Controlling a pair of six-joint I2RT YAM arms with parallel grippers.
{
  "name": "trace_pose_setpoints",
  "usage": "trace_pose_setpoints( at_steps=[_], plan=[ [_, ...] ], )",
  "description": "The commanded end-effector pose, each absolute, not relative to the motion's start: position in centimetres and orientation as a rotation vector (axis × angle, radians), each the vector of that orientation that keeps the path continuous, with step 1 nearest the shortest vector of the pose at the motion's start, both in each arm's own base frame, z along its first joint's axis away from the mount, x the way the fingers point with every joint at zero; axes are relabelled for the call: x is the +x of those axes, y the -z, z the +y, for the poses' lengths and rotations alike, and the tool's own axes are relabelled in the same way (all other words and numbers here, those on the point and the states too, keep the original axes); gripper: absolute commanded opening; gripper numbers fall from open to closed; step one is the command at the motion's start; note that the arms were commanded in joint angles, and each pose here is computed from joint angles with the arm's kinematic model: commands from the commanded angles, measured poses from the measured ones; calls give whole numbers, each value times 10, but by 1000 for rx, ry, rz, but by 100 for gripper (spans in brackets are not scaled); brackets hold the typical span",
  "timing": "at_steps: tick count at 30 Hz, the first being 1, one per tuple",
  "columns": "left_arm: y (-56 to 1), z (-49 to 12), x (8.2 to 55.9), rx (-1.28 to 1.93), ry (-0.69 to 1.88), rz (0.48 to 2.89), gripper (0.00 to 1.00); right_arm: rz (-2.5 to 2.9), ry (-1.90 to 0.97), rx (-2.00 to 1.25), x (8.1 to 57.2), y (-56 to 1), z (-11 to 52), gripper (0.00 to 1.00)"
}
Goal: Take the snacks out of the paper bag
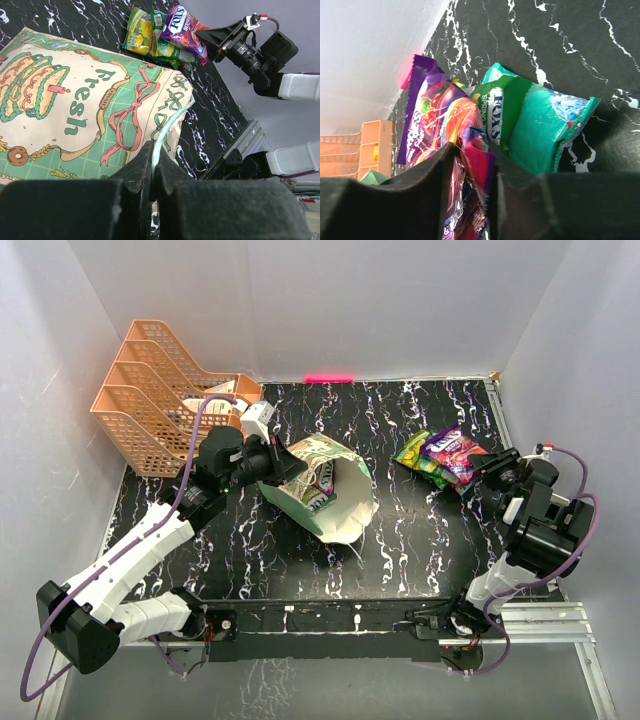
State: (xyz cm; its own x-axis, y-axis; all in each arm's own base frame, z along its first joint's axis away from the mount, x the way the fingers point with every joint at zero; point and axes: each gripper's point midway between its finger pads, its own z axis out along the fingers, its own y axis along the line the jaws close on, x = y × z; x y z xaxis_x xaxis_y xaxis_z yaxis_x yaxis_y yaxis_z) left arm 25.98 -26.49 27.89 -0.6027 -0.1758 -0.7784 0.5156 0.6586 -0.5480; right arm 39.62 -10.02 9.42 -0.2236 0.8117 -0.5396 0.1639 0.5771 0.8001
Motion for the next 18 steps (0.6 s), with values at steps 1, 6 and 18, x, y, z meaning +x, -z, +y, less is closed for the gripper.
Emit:
trace_pose_setpoints(
  at_steps=[1, 6, 18],
  plan=[
    [-303, -267, 259, 277, 1027, 1927, 0, 1752, -648, 799, 397, -103, -114, 40],
    [-303, -269, 258, 272, 1045, 1928, 0, 1841, -488, 865, 384, -100, -129, 56],
    [-304, -270, 256, 272, 1064, 1925, 0, 1942, -323, 893, 347, -118, -129, 77]
  ],
)
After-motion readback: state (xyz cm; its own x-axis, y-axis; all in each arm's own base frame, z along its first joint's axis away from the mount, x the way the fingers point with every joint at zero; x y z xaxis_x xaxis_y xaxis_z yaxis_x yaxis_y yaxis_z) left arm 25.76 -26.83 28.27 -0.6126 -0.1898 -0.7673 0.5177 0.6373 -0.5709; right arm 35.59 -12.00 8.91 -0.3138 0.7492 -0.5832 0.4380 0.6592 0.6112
